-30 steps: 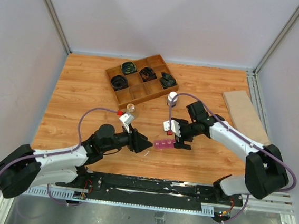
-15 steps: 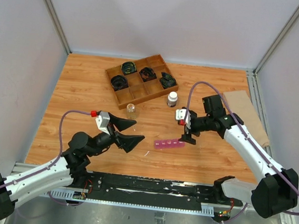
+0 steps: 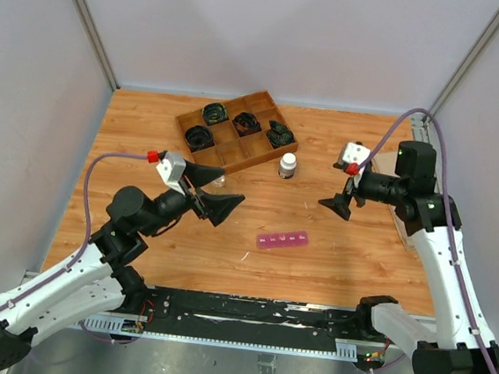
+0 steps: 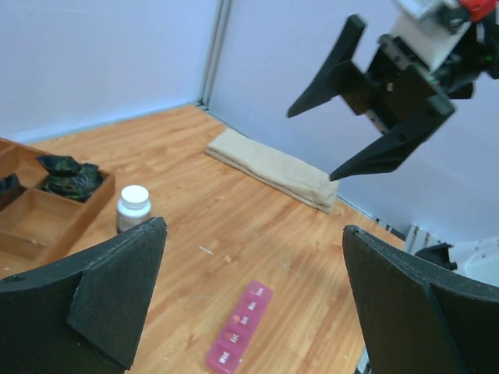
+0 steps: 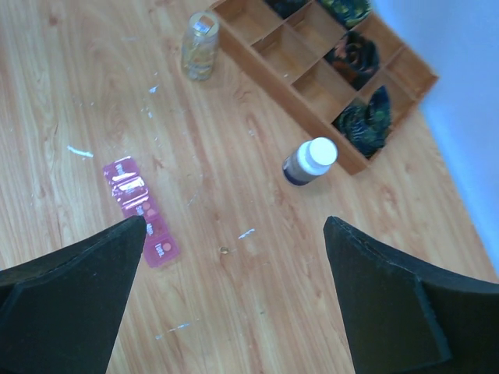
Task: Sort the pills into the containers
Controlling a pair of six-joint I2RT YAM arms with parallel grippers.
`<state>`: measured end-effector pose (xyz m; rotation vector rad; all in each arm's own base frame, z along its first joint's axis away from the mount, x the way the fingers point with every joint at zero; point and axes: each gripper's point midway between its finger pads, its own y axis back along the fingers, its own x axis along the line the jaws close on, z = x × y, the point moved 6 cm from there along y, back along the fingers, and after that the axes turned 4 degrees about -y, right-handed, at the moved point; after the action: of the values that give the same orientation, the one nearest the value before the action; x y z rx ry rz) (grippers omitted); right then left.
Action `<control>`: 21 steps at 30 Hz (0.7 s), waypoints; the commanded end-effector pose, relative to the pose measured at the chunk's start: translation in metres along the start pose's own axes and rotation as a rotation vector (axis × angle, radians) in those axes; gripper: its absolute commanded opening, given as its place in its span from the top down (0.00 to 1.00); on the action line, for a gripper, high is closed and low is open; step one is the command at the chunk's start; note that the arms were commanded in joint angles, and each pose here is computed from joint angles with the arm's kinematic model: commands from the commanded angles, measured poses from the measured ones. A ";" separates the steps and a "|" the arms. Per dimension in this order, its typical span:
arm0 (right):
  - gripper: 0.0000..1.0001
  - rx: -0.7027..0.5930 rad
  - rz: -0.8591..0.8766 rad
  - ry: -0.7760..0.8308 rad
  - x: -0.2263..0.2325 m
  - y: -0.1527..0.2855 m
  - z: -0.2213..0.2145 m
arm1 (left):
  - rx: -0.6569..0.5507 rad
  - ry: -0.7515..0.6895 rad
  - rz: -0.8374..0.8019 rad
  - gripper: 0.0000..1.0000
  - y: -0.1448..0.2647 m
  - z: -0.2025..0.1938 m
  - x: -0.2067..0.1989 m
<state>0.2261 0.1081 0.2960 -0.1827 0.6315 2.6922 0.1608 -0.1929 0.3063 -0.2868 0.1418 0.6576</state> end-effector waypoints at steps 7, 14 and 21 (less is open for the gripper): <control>0.02 -0.123 -0.369 -0.197 -0.013 0.058 0.061 | 0.110 -0.013 0.062 0.01 -0.019 0.056 0.031; 0.02 -0.156 -0.461 -0.226 -0.011 0.085 0.091 | 0.089 0.017 0.014 0.01 -0.026 0.086 0.019; 0.02 -0.226 -0.472 -0.320 -0.003 0.093 0.105 | 0.054 0.020 -0.043 0.01 -0.024 0.112 0.003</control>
<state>0.1953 0.0837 0.4188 -0.0691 0.2469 2.3280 0.1928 -0.1754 0.4018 -0.2272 0.1732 0.6551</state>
